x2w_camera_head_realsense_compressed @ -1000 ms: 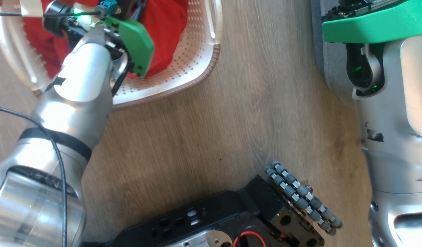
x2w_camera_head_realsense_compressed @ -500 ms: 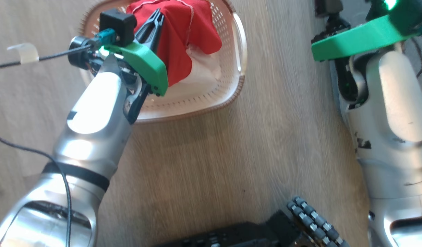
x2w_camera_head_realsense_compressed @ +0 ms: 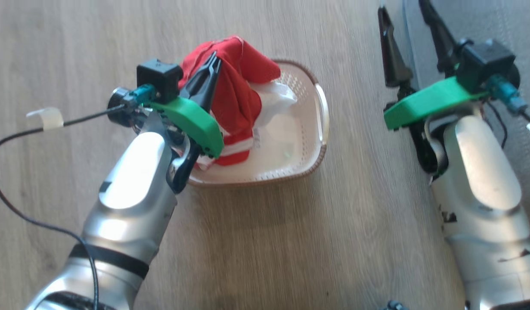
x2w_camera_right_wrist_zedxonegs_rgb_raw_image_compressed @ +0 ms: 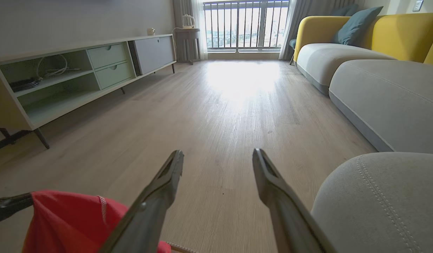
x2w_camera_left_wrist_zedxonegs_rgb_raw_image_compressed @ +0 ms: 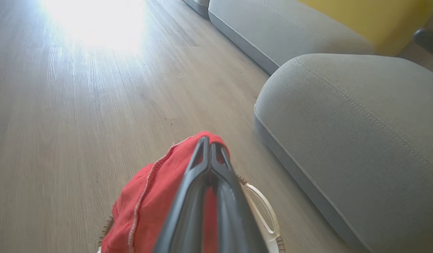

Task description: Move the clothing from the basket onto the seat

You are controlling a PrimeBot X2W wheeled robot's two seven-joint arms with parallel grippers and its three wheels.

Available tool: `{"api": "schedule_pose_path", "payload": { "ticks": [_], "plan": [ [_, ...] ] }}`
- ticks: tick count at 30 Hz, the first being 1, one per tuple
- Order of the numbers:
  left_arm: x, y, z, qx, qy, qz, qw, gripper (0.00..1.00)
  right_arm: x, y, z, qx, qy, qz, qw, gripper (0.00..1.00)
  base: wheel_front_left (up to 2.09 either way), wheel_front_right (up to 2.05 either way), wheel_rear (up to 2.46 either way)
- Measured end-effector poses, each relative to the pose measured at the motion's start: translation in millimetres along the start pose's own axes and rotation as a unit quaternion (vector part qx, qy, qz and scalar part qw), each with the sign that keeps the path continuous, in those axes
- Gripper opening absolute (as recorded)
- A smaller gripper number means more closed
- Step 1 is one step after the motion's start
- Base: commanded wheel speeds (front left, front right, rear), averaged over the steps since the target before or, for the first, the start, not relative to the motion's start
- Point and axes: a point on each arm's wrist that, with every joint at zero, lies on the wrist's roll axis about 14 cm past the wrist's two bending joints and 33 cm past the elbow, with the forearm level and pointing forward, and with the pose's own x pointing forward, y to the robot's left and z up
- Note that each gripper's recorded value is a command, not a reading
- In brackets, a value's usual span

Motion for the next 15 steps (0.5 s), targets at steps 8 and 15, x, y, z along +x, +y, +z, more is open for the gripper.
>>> {"api": "schedule_pose_path", "payload": {
  "ticks": [8, 15],
  "plan": [
    [-31.7, -12.6, 66.3, 0.014, -0.076, 0.007, 0.997, 0.00, -26.0, 14.6, 21.6, 0.011, -0.007, 0.008, 1.000, 1.00, 0.00, 0.00, 0.00],
    [-54.9, -35.6, 130.9, 0.038, -0.155, -0.009, 0.987, 0.00, -46.9, 25.0, 36.4, 0.016, -0.015, 0.015, 1.000, 1.00, 0.00, 0.00, 0.00]
  ]
}}
